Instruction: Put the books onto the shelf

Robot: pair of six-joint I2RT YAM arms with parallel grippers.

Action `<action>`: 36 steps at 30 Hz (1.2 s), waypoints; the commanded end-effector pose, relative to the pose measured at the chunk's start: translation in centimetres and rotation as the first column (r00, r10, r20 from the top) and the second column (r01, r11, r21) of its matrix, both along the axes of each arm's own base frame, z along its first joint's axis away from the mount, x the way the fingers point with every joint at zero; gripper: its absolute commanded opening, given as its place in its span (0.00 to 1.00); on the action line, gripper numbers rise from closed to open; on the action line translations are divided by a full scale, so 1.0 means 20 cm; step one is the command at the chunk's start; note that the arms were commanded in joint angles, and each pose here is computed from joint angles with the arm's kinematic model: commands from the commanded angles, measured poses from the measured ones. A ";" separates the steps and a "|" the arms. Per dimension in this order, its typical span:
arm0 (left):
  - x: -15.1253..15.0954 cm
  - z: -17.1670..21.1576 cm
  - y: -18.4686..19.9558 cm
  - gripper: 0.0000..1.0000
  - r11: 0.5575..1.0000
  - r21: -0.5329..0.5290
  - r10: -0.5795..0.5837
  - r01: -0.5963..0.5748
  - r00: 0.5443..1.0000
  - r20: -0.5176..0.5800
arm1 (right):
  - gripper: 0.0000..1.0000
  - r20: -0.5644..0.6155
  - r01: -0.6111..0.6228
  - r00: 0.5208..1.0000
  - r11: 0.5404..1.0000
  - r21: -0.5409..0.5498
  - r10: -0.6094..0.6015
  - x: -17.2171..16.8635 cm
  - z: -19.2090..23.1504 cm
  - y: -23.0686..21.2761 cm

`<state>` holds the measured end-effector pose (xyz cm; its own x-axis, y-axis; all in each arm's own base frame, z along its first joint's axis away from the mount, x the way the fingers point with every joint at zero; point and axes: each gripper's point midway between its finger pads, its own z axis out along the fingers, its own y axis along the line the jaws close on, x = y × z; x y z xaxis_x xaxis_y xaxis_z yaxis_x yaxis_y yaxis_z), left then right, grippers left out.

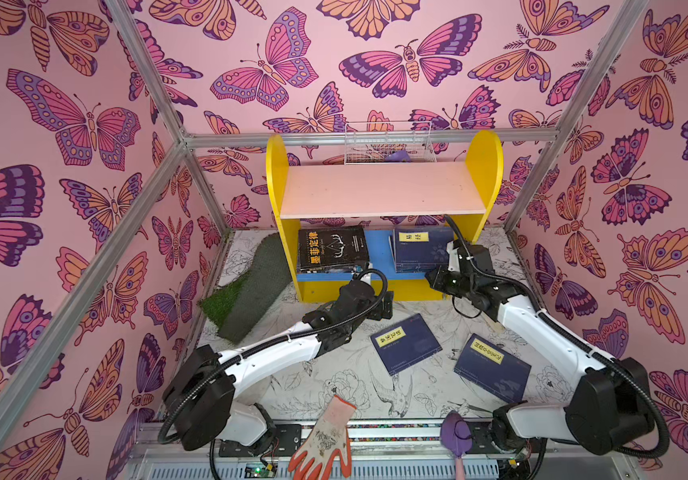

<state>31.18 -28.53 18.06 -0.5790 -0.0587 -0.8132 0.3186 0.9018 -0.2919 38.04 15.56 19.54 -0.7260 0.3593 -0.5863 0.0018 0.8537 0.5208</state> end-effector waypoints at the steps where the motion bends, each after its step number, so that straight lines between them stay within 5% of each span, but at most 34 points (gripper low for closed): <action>1: -0.10 -0.25 0.24 1.00 0.983 0.128 0.147 -0.133 0.983 -0.111 | 0.20 -0.037 0.013 0.999 0.997 -0.080 -0.016 0.03 -0.04 -0.03; 11: -0.18 -0.41 0.33 1.00 0.972 0.187 0.180 -0.145 0.966 -0.187 | 0.21 -0.059 0.031 0.998 0.991 -0.132 -0.039 0.12 -0.06 -0.04; 36: -0.17 -0.43 0.30 1.00 0.972 0.197 0.167 -0.126 0.964 -0.205 | 0.21 0.001 0.052 0.999 0.978 -0.201 -0.053 0.19 0.00 -0.08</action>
